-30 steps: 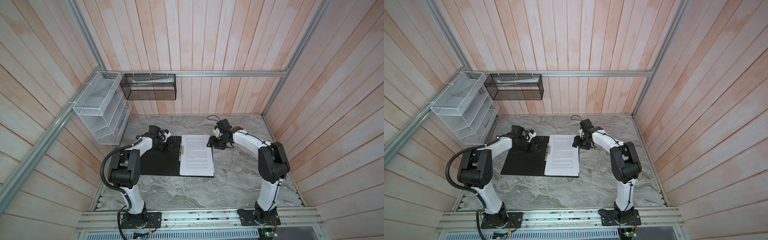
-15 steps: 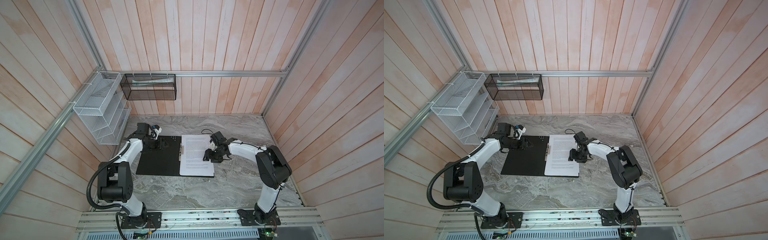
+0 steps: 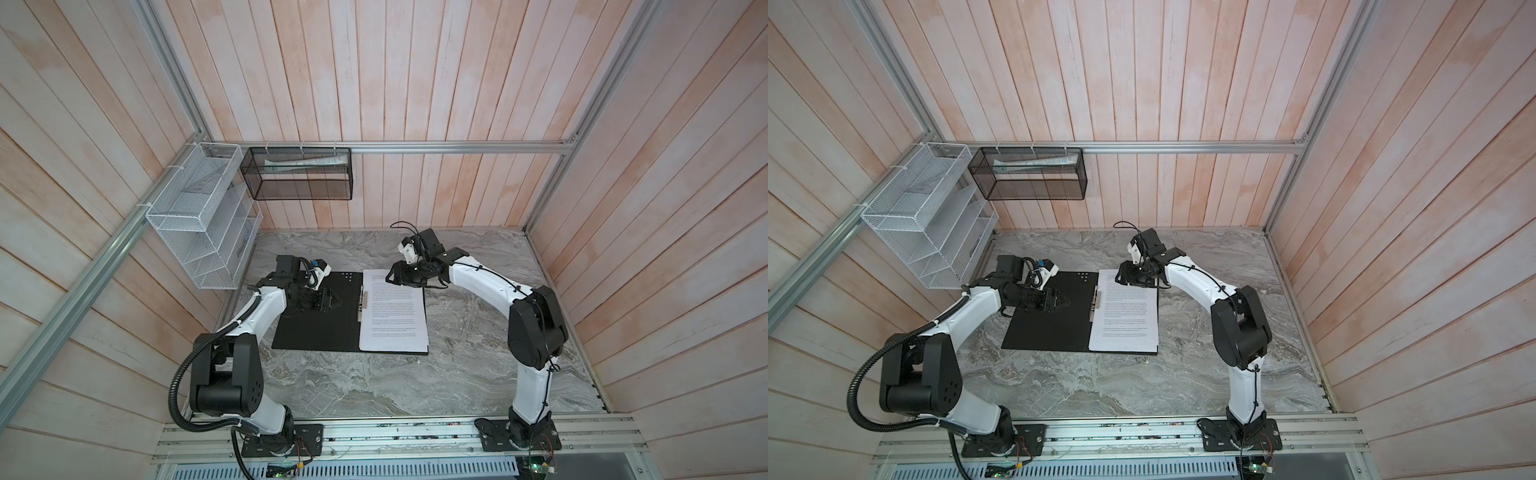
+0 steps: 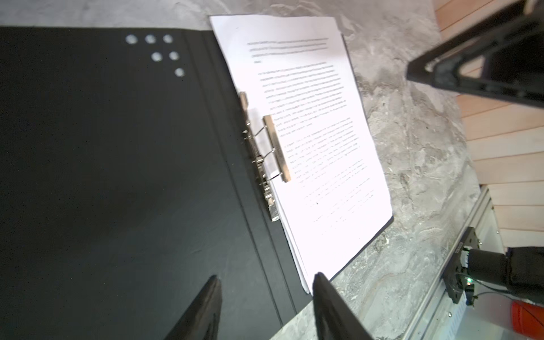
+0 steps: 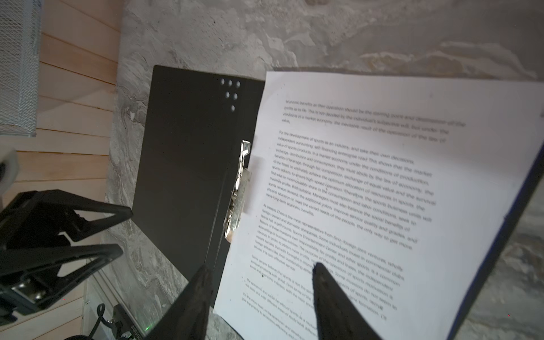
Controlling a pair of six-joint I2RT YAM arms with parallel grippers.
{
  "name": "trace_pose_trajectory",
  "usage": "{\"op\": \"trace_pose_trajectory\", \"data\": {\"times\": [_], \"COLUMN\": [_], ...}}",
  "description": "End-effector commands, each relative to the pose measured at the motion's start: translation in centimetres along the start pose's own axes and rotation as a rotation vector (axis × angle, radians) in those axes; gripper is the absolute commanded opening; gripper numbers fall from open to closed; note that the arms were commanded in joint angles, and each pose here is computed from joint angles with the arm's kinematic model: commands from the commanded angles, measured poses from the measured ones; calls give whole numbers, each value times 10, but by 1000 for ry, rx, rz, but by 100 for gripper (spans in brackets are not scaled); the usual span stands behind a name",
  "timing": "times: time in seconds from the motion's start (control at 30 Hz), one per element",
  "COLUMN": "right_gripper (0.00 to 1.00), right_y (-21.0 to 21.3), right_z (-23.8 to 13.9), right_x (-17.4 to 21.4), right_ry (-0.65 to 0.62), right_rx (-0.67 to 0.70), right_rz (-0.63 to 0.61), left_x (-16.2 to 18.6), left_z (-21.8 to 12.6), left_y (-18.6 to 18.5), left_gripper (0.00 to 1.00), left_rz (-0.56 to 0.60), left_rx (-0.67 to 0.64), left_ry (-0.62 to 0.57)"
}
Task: Put the files into the folder
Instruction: 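Move the right gripper across the folder toward the metal clip by the left gripper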
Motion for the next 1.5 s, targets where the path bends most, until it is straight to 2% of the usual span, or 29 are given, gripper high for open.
{"op": "trace_pose_trajectory", "data": {"times": [0.0, 0.1, 0.2, 0.27, 0.3, 0.4, 0.5, 0.63, 1.13, 1.47], "right_gripper": [53, 52, 50, 50, 50, 50, 50, 50, 50, 50], "right_y": [-2, -1, 3, 6, 8, 10, 11, 16, 10, 9], "right_z": [34, 56, 69, 75, 78, 85, 90, 95, 130, 142], "right_x": [-2, -11, -21, -25, -27, -30, -34, -37, -38, -28], "right_ry": [63, 81, 76, 68, 65, 57, 52, 62, 168, 232], "right_rx": [-46, -73, -105, -132, -149, -188, -207, -244, -329, -361], "right_rz": [-50, -61, -71, -76, -76, -75, -74, -84, -65, -60], "left_x": [2, 5, 7, 8, 9, 14, 16, 20, 51, 68], "left_z": [12, 21, 28, 30, 31, 41, 45, 51, 73, 87], "left_y": [1, 3, 5, 4, 3, 7, 17, 23, 37, 42], "left_gripper": [44, 36, 17, 1, 0, 0, 0, 0, 0, 0], "left_rz": [-23, -41, -71, -99, -112, -149, -246, -320, -445, -543], "left_rx": [76, 113, 145, 222, 274, 396, 544, 645, 650, 739], "left_ry": [-60, -60, -51, -69, -83, -84, -112, -109, -54, -38]}}
Point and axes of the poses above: each gripper's point midway between its finger pads, its own z axis out along the fingers, its own y axis along the line the jaws close on, x = y × z, the point moved 5 cm from there along -z, back along the fingers, and after that the axes turned 11 degrees about z, right-handed, at the moved point
